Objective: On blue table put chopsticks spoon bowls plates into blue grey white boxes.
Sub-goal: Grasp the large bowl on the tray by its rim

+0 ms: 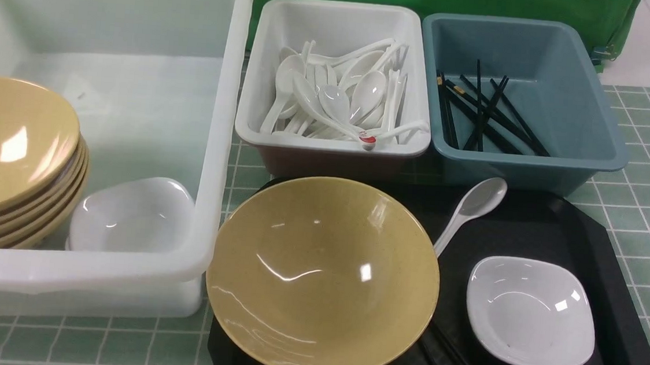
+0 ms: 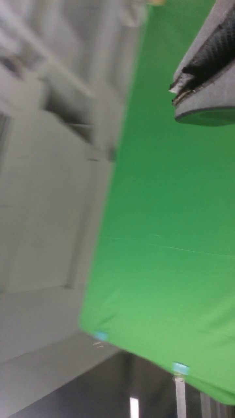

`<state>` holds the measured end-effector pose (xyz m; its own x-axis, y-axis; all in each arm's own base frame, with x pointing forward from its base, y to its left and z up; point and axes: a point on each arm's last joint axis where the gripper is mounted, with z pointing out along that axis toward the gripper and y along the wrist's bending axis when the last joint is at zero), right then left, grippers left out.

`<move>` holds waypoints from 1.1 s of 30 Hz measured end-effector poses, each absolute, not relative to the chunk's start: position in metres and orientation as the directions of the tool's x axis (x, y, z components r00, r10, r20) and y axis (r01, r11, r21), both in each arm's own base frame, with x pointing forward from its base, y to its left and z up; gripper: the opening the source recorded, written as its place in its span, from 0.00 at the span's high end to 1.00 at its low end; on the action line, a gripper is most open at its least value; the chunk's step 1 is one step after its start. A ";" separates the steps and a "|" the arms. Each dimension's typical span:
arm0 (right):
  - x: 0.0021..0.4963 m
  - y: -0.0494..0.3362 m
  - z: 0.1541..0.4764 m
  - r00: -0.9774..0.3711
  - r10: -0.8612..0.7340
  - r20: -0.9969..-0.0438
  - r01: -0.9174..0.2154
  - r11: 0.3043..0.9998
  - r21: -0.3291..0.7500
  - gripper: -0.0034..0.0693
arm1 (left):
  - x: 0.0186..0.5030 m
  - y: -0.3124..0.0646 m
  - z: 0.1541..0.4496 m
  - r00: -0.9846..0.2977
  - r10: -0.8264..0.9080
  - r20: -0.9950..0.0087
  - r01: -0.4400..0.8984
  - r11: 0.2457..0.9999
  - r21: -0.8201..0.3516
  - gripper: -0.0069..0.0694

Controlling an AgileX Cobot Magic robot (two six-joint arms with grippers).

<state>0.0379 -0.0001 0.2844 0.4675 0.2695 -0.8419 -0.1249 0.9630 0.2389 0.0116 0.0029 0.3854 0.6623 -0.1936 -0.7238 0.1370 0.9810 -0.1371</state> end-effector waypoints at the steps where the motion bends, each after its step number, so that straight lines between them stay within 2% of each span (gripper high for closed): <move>1: 0.041 0.000 0.294 0.398 0.196 -0.896 -0.072 0.981 0.182 0.82 | 0.031 0.001 0.400 0.585 -0.175 -0.792 0.122 0.984 -0.128 0.90; 3: 0.046 0.000 0.300 0.311 0.146 -0.939 -0.037 0.989 0.142 0.82 | 0.054 -0.001 0.408 0.503 -0.175 -0.847 0.116 0.984 -0.134 0.90; 4: 0.053 -0.001 0.301 0.225 0.115 -0.968 -0.015 0.993 0.114 0.82 | 0.073 -0.003 0.410 0.421 -0.187 -0.887 0.117 0.982 -0.151 0.90; 5: 0.054 -0.001 0.301 0.212 0.111 -0.971 -0.013 0.994 0.111 0.82 | 0.076 -0.003 0.410 0.406 -0.190 -0.894 0.117 0.981 -0.155 0.90; 6: 0.064 -0.001 0.296 0.081 0.087 -0.993 0.006 0.996 0.088 0.82 | 0.105 -0.007 0.408 0.242 -0.218 -0.945 0.117 0.974 -0.195 0.90; 7: 0.065 -0.001 0.295 0.065 0.085 -0.994 0.007 0.996 0.086 0.82 | 0.109 -0.008 0.407 0.221 -0.221 -0.950 0.118 0.973 -0.199 0.90; 9: 0.079 -0.001 0.279 -0.155 0.053 -0.986 0.023 0.998 0.050 0.82 | 0.144 -0.019 0.400 -0.052 -0.224 -0.973 0.132 0.965 -0.229 0.90; 10: 0.080 -0.001 0.277 -0.174 0.054 -0.983 0.024 0.998 0.050 0.82 | 0.146 -0.021 0.400 -0.086 -0.219 -0.972 0.140 0.963 -0.230 0.90; 11: 0.086 -0.001 0.265 -0.306 0.020 -0.952 0.020 1.000 0.015 0.84 | 0.159 -0.031 0.396 -0.213 -0.191 -0.958 0.166 0.959 -0.228 0.90; 13: 0.094 0.000 0.249 -0.474 -0.032 -0.880 -0.015 0.999 -0.029 0.89 | 0.181 -0.055 0.388 -0.421 -0.071 -0.904 0.258 0.947 -0.194 0.90; 14: 0.095 0.000 0.248 -0.485 -0.036 -0.874 -0.021 0.999 -0.029 0.89 | 0.184 -0.058 0.386 -0.431 -0.064 -0.900 0.264 0.945 -0.194 0.90; 16: 0.105 0.008 0.239 -0.562 -0.072 -0.824 -0.098 0.995 -0.020 0.90 | 0.200 -0.096 0.373 -0.575 0.125 -0.809 0.423 0.892 -0.162 0.90; 19: 0.114 0.019 0.237 -0.554 -0.129 -0.822 -0.210 0.978 -0.012 0.90 | 0.215 -0.138 0.355 -0.637 0.290 -0.714 0.555 0.815 -0.164 0.90; 20: 0.115 0.020 0.236 -0.557 -0.135 -0.819 -0.217 0.976 -0.013 0.90 | 0.216 -0.141 0.354 -0.639 0.300 -0.708 0.562 0.810 -0.164 0.90; 22: 0.120 0.029 0.233 -0.555 -0.181 -0.812 -0.287 0.958 -0.018 0.90 | 0.226 -0.178 0.336 -0.645 0.408 -0.646 0.641 0.749 -0.167 0.90; 25: 0.121 0.036 0.230 -0.561 -0.216 -0.799 -0.340 0.940 -0.015 0.90 | 0.232 -0.214 0.314 -0.646 0.502 -0.575 0.695 0.698 -0.170 0.90; 31: 0.120 0.042 0.230 -0.552 -0.238 -0.799 -0.381 0.924 -0.011 0.90 | 0.246 -0.255 0.267 -0.656 0.599 -0.459 0.727 0.664 -0.172 0.90; 32: 0.120 0.042 0.230 -0.551 -0.238 -0.800 -0.382 0.924 -0.012 0.90 | 0.246 -0.256 0.267 -0.654 0.600 -0.460 0.729 0.663 -0.170 0.90; 33: 0.121 0.042 0.231 -0.545 -0.236 -0.805 -0.381 0.924 -0.012 0.90 | 0.252 -0.261 0.253 -0.658 0.615 -0.435 0.729 0.665 -0.161 0.90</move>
<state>0.1208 0.0419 0.2306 -0.5452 -0.2355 -0.8045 -0.3812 0.9244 -0.0123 0.2524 -0.2609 0.2528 -0.6577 0.6153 -0.4345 0.7289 0.6654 -0.1610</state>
